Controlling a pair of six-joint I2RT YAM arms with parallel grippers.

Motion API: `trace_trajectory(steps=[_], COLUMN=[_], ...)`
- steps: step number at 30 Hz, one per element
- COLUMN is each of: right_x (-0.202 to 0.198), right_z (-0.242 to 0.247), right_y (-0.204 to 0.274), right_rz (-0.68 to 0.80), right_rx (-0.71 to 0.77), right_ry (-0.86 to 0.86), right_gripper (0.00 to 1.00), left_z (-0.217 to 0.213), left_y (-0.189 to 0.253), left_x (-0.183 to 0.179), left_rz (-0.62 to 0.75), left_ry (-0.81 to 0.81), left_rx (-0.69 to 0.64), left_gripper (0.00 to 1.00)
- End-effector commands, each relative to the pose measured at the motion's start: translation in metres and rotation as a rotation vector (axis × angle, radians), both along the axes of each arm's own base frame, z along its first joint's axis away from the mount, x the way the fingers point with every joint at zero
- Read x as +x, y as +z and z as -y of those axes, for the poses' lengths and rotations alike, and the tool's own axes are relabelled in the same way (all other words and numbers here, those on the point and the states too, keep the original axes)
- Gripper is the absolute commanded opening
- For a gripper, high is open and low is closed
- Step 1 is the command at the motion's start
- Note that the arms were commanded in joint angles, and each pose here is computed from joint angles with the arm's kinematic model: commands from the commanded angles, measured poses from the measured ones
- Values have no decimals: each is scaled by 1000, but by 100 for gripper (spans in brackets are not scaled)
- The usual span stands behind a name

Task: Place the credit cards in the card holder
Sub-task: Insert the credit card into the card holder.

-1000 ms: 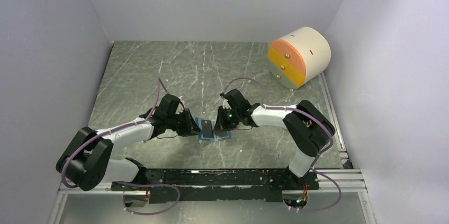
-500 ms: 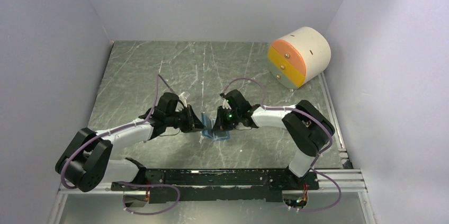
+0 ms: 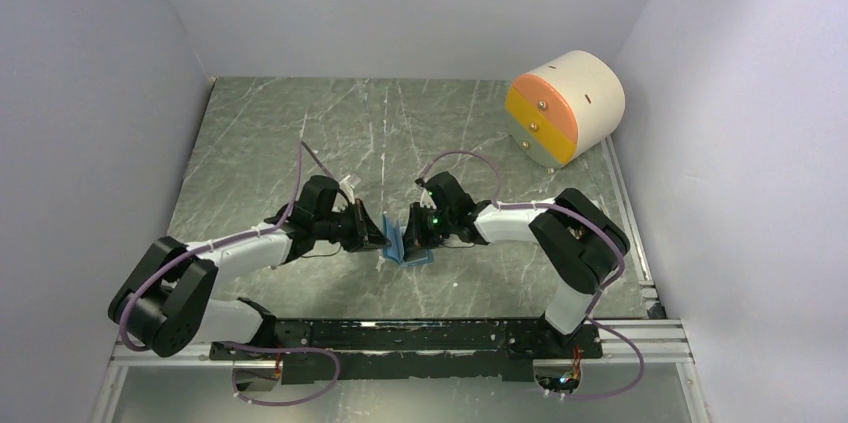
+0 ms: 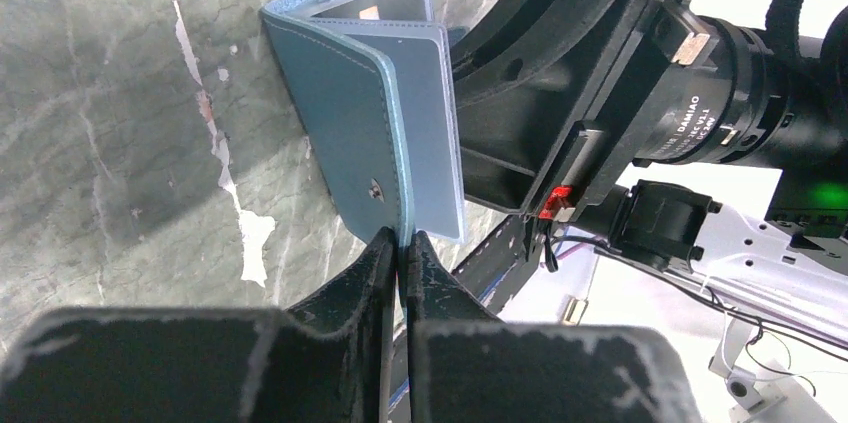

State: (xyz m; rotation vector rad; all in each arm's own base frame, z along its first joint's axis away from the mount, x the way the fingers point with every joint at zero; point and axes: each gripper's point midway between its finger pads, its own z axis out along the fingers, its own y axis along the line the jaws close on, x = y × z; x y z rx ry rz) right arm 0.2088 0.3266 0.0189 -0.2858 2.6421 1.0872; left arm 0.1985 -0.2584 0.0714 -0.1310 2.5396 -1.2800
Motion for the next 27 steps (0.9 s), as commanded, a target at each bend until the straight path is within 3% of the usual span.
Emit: trace_trajectory(steps=[1,8,27], right_x=[-4,7,2], right_z=[3,15,9], right_y=[-7,3,-6], right_rz=[-4,47,15], right_rx=[-26,-72,-37], right_ry=[7,-23,-13], right_gripper=[16,24,22], left_z=[1,-7,-4], left_y=[1,-8,-14], left_x=[5,9,16], left_rz=[15,0,-27], left_ry=[-2,24,18], left_rx=[31,105,143], left_gripper=[10,10,16])
